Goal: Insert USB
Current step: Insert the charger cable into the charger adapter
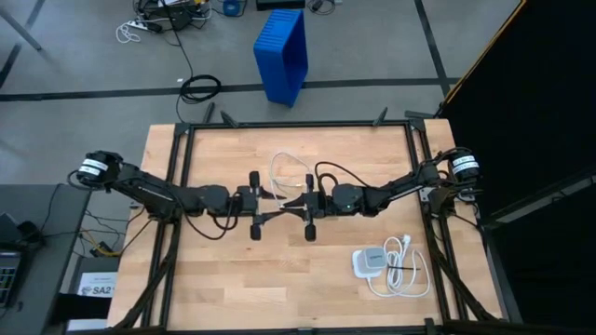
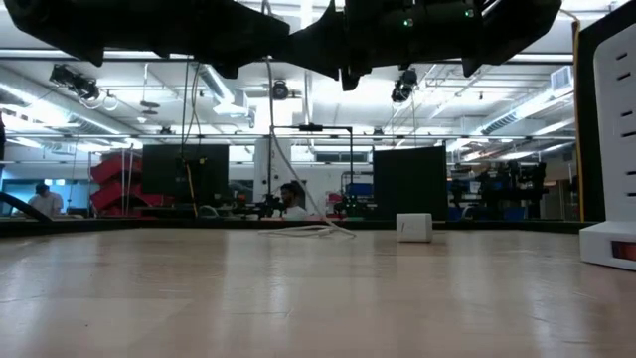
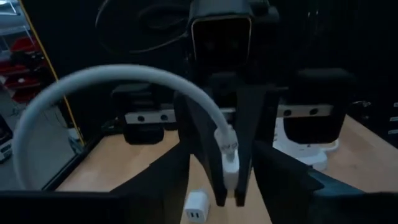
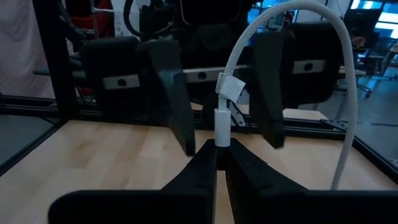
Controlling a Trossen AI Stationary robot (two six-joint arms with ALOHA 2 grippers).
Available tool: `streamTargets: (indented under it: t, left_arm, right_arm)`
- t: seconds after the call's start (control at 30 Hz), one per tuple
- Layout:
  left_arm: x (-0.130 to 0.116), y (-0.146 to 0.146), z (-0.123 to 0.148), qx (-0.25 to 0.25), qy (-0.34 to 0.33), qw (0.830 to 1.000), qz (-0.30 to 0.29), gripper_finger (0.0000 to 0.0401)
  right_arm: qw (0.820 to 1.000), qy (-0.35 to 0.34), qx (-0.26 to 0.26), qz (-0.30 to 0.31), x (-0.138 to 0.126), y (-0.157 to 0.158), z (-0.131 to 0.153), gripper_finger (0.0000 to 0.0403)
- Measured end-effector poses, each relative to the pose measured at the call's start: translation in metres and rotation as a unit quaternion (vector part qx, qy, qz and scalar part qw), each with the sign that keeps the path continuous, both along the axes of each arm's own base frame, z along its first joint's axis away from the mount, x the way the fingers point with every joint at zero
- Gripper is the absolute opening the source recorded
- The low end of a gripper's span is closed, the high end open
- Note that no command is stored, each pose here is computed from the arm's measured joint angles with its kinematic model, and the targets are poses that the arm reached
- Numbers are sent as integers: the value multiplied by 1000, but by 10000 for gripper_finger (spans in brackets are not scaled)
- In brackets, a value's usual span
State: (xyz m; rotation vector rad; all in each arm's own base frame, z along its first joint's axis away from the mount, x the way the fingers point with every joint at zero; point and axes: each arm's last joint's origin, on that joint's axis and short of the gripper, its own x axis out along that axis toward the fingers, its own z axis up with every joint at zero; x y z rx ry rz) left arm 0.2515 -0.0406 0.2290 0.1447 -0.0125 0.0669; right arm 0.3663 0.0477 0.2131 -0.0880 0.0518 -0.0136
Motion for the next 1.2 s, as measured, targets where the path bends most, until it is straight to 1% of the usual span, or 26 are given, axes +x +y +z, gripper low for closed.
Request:
streamTargets:
  t: [0.37, 0.5, 0.87, 1.0, 1.2]
  left_arm:
    - [0, 0, -1, 2, 7, 1000, 3, 53]
    - [0, 0, -2, 14, 11, 1000, 1, 15]
    - [-1, 0, -2, 17, 14, 1000, 3, 4]
    - [-3, 1, 1, 17, 8, 1000, 7, 3]
    - [-6, 2, 2, 17, 8, 1000, 23, 3]
  right_arm:
    - [1000, 1, -1, -1, 0, 0, 0, 0]
    - [1000, 3, -3, -2, 0, -1, -1, 0]
    - [1000, 11, -4, -10, 0, -1, -2, 3]
    - [999, 30, -14, -19, -2, -1, -1, 29]
    - [995, 96, 3, -25, -18, -4, 10, 99]
